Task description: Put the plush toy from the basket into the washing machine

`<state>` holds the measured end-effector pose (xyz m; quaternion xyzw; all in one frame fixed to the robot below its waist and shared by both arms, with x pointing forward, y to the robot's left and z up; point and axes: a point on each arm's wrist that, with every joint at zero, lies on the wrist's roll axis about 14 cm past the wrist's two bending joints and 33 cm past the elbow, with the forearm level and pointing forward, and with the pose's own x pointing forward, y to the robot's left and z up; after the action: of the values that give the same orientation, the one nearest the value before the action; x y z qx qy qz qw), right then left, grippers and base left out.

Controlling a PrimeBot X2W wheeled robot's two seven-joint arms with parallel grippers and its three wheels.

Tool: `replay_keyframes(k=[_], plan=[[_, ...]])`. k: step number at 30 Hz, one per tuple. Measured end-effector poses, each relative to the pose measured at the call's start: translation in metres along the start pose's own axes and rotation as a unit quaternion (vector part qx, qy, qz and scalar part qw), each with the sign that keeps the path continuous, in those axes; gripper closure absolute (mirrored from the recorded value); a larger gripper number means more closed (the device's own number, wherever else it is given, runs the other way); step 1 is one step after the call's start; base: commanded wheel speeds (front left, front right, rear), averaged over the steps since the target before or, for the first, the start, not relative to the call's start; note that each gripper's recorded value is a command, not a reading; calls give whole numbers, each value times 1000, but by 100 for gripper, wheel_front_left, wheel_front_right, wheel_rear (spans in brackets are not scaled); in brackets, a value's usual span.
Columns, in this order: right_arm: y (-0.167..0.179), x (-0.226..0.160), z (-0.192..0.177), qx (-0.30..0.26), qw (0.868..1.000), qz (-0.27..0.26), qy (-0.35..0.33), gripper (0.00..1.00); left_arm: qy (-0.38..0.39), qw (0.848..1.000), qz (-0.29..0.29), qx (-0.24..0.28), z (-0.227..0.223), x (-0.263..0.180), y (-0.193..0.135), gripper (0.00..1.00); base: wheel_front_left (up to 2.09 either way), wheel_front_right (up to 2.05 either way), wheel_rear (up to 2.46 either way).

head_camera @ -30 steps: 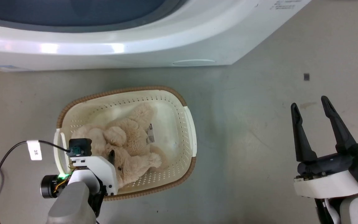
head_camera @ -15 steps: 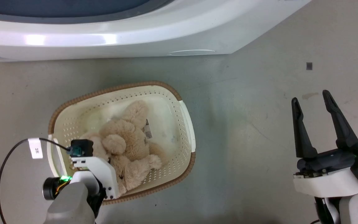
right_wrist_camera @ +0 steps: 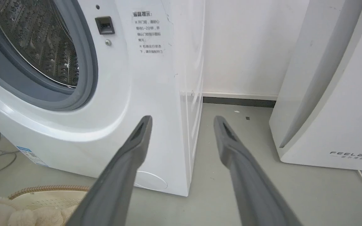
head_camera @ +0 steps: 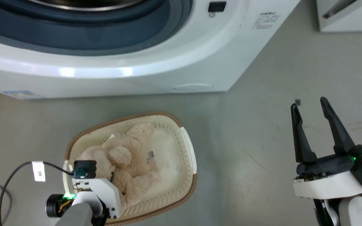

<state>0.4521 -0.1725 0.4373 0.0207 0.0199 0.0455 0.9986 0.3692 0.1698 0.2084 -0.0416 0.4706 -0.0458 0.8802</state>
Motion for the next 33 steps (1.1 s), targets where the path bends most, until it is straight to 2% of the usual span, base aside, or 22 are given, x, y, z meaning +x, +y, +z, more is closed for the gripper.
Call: replay_keyframes(k=[7,14,21,33], plan=[[2,-13,33,2,999,0,-36,0,-88,996,-13,8,39,-27,-7,100,0,0,0],[3,-31,57,1,998,-2,-62,0,-218,975,-25,13,91,-71,-15,100,0,0,0],[8,-45,76,0,996,3,-84,0,-320,947,-21,14,121,-123,-22,100,0,0,0],[10,-62,90,0,995,3,-101,0,-469,882,-21,26,179,-203,-37,100,0,0,0]])
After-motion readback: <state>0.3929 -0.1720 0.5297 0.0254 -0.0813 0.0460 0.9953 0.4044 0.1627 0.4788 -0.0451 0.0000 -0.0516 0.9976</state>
